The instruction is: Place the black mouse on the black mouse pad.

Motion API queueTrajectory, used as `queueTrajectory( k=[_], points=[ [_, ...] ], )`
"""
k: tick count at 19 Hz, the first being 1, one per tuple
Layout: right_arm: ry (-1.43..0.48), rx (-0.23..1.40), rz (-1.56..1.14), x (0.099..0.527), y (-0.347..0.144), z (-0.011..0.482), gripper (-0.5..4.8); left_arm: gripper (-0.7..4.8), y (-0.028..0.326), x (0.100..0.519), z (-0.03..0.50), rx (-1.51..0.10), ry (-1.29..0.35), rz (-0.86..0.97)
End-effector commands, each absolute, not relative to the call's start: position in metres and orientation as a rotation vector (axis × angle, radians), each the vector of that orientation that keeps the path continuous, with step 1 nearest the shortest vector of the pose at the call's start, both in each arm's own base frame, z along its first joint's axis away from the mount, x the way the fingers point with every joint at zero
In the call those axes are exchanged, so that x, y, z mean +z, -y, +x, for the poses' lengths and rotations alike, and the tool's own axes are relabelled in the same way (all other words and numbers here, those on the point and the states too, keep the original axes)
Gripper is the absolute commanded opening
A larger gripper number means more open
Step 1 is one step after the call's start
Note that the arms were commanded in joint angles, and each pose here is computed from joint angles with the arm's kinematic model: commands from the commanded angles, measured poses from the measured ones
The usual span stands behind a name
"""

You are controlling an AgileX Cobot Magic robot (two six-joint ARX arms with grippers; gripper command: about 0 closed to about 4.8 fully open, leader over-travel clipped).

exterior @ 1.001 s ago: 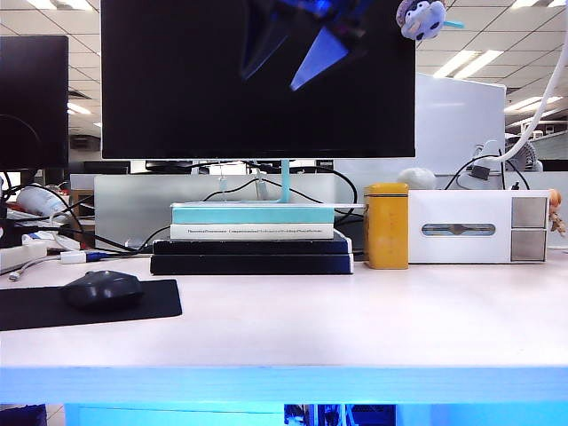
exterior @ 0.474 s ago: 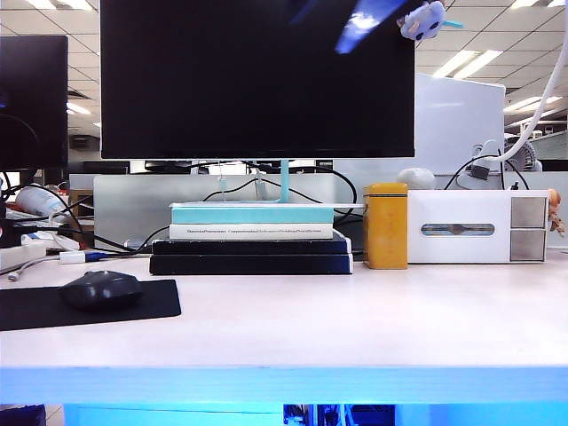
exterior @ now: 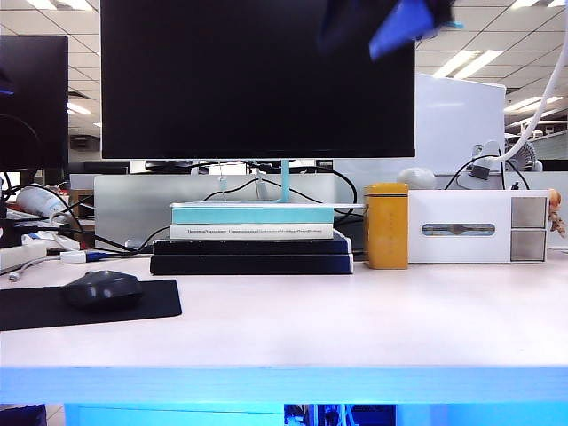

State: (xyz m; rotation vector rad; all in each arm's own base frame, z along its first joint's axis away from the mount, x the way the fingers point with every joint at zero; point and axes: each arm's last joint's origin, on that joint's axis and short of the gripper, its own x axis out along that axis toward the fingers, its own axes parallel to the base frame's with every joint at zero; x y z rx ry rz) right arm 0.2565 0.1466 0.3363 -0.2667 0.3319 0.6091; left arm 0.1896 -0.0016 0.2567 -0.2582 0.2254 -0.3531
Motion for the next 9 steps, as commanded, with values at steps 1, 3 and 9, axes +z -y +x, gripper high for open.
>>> queueTrajectory(
  k=[1, 3, 9],
  points=[
    [-0.196, 0.550, -0.239, 0.315, -0.145, 0.259, 4.79, 0.27, 0.001, 0.260, 0.190, -0.345, -0.198, -0.220],
    [-0.188, 0.490, -0.238, 0.292, -0.137, 0.260, 4.79, 0.27, 0.000, 0.260, 0.191, -0.313, -0.187, -0.154],
    [-0.279, 0.372, -0.212, 0.255, -0.098, 0.259, 4.79, 0.27, -0.003, 0.245, 0.210, -0.272, -0.226, -0.129]
  ],
)
